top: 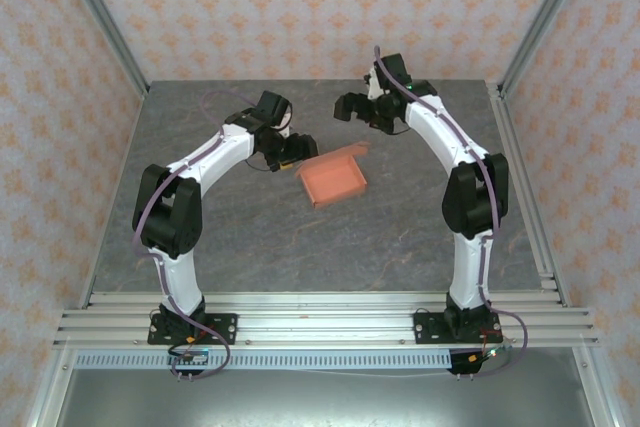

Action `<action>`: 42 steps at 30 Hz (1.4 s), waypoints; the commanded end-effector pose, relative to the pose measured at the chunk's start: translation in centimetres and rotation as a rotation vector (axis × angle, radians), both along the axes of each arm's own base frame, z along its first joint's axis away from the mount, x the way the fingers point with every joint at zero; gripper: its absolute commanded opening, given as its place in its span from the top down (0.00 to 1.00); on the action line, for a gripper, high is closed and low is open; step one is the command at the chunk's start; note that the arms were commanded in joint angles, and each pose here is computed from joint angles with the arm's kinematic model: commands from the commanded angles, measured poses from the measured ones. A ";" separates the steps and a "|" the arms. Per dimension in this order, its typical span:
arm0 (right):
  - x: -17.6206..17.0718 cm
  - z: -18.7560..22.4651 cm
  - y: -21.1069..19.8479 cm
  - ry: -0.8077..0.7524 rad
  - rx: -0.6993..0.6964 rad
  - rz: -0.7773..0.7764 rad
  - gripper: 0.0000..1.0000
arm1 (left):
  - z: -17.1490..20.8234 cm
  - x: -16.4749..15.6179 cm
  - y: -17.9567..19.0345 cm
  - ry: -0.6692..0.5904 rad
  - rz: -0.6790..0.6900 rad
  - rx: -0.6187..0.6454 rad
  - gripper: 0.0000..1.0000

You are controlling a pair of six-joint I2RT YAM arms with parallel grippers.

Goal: Fold the paper box

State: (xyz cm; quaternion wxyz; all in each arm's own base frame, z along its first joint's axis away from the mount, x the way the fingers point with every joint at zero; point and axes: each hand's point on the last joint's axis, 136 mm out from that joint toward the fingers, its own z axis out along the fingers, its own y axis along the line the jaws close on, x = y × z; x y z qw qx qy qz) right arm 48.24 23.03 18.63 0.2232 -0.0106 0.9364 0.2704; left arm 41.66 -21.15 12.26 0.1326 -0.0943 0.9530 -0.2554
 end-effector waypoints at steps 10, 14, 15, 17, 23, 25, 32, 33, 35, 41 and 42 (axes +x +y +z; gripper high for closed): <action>-3.3 -3.2 1.3 0.208 0.082 -0.003 0.01 | -0.7 -1.0 -1.2 0.030 0.005 -0.055 0.28; -3.7 -3.6 1.7 0.229 0.106 -0.008 0.01 | -0.4 -0.8 -1.6 0.021 0.005 -0.066 0.28; -3.8 -3.6 1.8 0.232 0.114 -0.010 0.01 | -0.4 -0.7 -1.6 0.019 0.007 -0.067 0.29; -4.0 -3.8 1.9 0.237 0.116 -0.009 0.01 | -0.3 -0.6 -1.8 0.016 0.004 -0.069 0.29; -4.6 -4.1 2.5 0.253 0.144 -0.004 0.01 | -0.4 -0.4 -2.2 0.020 0.001 -0.073 0.29; -4.7 -4.0 2.7 0.256 0.151 0.001 0.00 | -0.4 -0.4 -2.5 0.018 -0.001 -0.078 0.29; -4.9 -3.8 3.4 0.253 0.171 0.002 0.01 | -1.5 -0.4 -2.8 0.039 -0.006 -0.072 0.29; -5.0 -3.9 3.4 0.254 0.173 -0.001 0.01 | -1.6 -0.4 -2.9 0.040 -0.006 -0.072 0.29; -5.1 -3.9 3.5 0.255 0.176 -0.006 0.01 | -1.6 -0.5 -2.9 0.042 -0.005 -0.077 0.29; -5.5 -4.4 2.7 0.241 0.110 -0.038 0.01 | -1.3 -0.7 -2.7 0.032 -0.005 -0.061 0.30; -5.4 -4.4 2.0 0.226 0.068 -0.049 0.00 | -1.4 -0.7 -2.6 0.031 -0.005 -0.052 0.30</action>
